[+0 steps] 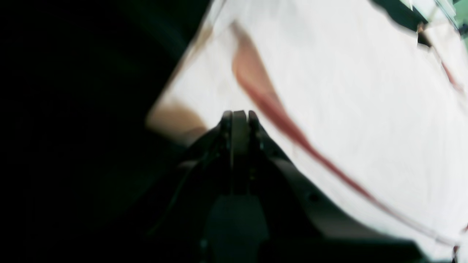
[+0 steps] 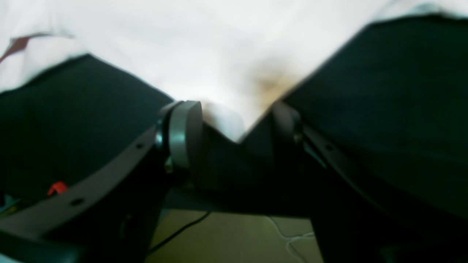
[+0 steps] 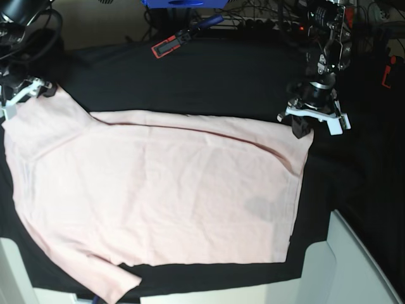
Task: Fold the T-shirt properly
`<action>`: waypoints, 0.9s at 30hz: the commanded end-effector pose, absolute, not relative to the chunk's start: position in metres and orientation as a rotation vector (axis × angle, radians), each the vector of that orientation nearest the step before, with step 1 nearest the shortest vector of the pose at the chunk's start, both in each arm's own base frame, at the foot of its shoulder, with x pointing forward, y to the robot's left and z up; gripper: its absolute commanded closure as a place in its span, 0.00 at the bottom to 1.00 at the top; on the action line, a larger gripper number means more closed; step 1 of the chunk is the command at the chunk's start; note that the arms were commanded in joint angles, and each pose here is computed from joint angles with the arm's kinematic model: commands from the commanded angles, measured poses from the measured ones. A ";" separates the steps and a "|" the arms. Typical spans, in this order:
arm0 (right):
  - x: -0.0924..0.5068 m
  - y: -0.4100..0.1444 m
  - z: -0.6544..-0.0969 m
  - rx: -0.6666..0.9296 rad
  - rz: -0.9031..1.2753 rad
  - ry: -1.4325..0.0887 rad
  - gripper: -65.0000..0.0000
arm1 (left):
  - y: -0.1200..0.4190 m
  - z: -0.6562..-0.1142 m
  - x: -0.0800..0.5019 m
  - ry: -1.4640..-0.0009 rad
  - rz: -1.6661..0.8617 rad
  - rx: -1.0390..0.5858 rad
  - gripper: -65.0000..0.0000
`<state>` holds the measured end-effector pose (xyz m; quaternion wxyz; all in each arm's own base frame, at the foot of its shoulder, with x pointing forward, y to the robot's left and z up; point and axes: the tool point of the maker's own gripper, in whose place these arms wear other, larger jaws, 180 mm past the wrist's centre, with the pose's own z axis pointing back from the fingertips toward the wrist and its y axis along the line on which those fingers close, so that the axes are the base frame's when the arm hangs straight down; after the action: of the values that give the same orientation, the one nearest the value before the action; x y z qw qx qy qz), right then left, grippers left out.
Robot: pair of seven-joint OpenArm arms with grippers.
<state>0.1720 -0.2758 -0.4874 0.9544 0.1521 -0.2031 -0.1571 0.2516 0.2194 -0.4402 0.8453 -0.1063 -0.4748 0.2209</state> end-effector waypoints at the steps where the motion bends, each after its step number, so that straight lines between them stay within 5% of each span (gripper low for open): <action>1: 0.178 -0.287 -0.479 0.294 -0.337 -0.462 0.55 | 0.225 -0.431 0.256 -1.040 0.456 -0.220 1.00; 23: 0.166 -0.270 -0.489 0.329 -0.369 -0.439 0.56 | 0.225 -0.437 0.244 -1.014 0.456 -0.214 1.00; 27: 0.167 -0.270 -0.488 0.330 -0.368 -0.440 0.69 | 0.225 -0.438 0.243 -1.010 0.457 -0.212 1.00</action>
<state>0.1633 -0.2660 -0.4925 0.9448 0.1655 -0.2121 -0.1868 0.2359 0.2213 -0.4486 0.8542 -0.1004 -0.4598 0.2210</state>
